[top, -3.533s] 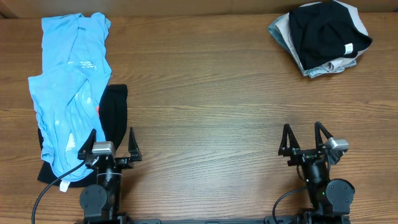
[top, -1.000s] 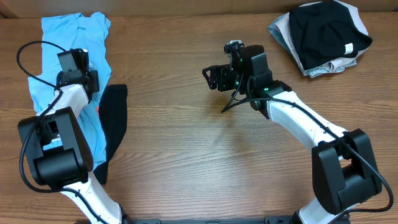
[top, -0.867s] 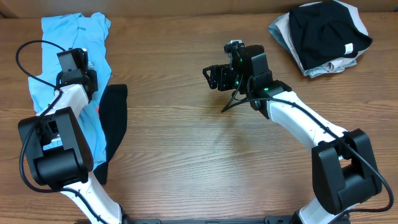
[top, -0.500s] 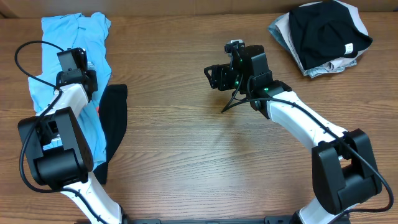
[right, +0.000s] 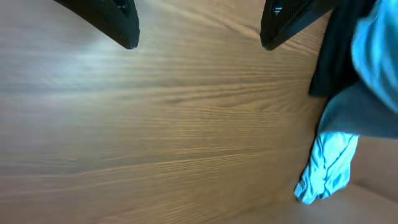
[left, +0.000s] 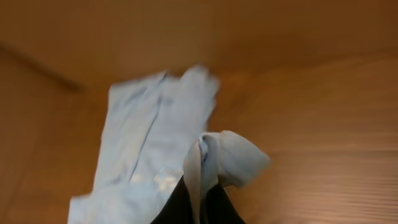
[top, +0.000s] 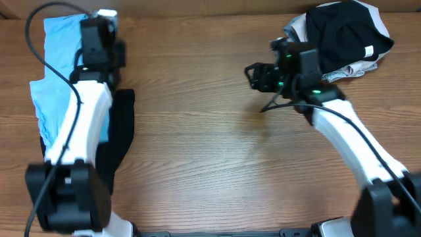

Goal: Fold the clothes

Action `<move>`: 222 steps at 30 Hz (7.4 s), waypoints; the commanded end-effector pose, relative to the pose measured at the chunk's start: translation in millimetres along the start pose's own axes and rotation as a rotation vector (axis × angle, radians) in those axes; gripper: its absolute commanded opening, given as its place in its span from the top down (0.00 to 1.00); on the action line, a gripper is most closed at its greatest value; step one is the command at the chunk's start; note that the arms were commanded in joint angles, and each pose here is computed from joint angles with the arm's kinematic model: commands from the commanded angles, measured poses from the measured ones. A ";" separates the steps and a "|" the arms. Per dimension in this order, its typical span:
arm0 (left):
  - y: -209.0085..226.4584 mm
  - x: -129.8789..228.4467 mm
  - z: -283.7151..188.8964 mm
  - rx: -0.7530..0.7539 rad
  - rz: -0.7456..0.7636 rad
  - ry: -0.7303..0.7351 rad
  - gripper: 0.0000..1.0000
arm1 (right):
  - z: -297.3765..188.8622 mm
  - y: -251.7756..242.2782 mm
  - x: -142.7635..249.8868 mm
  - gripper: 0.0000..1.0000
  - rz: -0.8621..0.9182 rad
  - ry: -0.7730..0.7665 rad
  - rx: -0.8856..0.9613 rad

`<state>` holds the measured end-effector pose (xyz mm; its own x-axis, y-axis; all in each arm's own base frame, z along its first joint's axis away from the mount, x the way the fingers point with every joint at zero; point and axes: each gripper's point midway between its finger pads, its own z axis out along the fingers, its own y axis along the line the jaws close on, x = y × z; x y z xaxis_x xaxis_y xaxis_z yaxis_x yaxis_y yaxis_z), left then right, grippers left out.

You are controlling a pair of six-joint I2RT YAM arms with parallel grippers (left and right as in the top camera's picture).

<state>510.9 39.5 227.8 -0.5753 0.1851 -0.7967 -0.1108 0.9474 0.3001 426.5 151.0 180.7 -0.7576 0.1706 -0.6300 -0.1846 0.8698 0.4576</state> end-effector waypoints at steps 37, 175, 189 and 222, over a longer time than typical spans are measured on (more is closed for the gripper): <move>-148.5 -255.9 -304.9 0.625 -0.085 -0.842 0.96 | -55.1 -11.8 17.4 0.27 0.081 0.099 0.009; -31.3 -120.4 -134.4 0.224 -0.011 0.050 0.96 | -43.7 -91.5 -36.0 0.44 0.204 0.191 0.222; -38.3 -109.1 -102.9 0.215 -0.032 0.104 0.96 | -21.7 32.5 69.6 0.31 -0.117 0.501 0.105; -54.2 -87.9 -68.3 0.215 -0.052 0.190 0.96 | 75.3 115.4 205.9 0.20 -0.925 0.620 0.064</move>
<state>510.6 -47.0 311.3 -0.7285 0.1206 -0.6744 0.0289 0.9889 0.1456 283.1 313.3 48.4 -0.5867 -0.7755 -0.2330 -0.7946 0.6068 -0.0188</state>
